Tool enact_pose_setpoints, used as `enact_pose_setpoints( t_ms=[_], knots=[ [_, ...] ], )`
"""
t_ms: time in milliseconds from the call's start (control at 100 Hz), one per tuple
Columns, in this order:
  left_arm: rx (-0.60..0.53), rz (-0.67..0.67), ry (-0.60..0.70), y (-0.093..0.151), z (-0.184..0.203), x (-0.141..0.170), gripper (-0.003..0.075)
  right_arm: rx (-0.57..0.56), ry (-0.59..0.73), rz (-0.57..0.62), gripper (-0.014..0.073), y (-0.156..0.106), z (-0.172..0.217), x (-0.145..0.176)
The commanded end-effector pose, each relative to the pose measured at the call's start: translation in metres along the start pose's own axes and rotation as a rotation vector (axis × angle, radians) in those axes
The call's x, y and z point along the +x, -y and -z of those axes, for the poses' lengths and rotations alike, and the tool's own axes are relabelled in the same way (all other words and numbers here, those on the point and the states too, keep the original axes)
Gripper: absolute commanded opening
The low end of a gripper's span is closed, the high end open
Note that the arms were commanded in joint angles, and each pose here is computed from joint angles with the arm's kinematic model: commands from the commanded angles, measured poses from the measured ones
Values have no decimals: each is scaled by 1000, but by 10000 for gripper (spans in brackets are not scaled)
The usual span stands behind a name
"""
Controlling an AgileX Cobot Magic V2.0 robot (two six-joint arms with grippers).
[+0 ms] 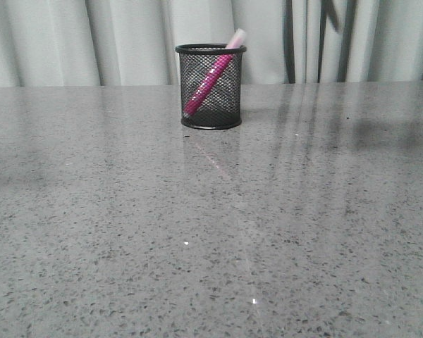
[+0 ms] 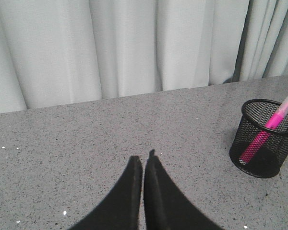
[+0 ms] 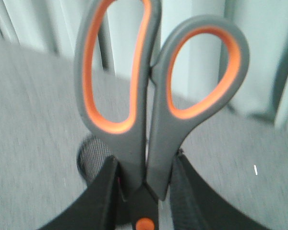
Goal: Put pen and scissors into bin
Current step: 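Lift the scissors upright and carry them over the mesh cup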
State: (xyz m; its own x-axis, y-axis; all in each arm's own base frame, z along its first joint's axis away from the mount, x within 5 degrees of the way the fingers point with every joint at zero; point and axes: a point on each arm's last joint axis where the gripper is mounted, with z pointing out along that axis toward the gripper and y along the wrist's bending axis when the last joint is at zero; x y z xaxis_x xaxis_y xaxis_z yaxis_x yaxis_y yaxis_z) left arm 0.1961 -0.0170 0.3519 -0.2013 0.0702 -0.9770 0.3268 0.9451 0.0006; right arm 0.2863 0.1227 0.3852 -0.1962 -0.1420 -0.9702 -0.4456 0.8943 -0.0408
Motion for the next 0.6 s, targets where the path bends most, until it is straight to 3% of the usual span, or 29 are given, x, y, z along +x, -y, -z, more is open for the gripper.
enact_pose_setpoints(
  t_ms=[0, 310, 590],
  knots=[
    [-12, 34, 56, 0, 5, -12, -19, 60, 241, 3, -76, -5, 2, -28],
    [-12, 34, 56, 0, 5, -12, -19, 135, 447, 6, -76, -20, -60, -30],
    [-12, 34, 56, 0, 5, -12, -19, 108, 366, 10, -76, -30, -100, -9]
  ],
)
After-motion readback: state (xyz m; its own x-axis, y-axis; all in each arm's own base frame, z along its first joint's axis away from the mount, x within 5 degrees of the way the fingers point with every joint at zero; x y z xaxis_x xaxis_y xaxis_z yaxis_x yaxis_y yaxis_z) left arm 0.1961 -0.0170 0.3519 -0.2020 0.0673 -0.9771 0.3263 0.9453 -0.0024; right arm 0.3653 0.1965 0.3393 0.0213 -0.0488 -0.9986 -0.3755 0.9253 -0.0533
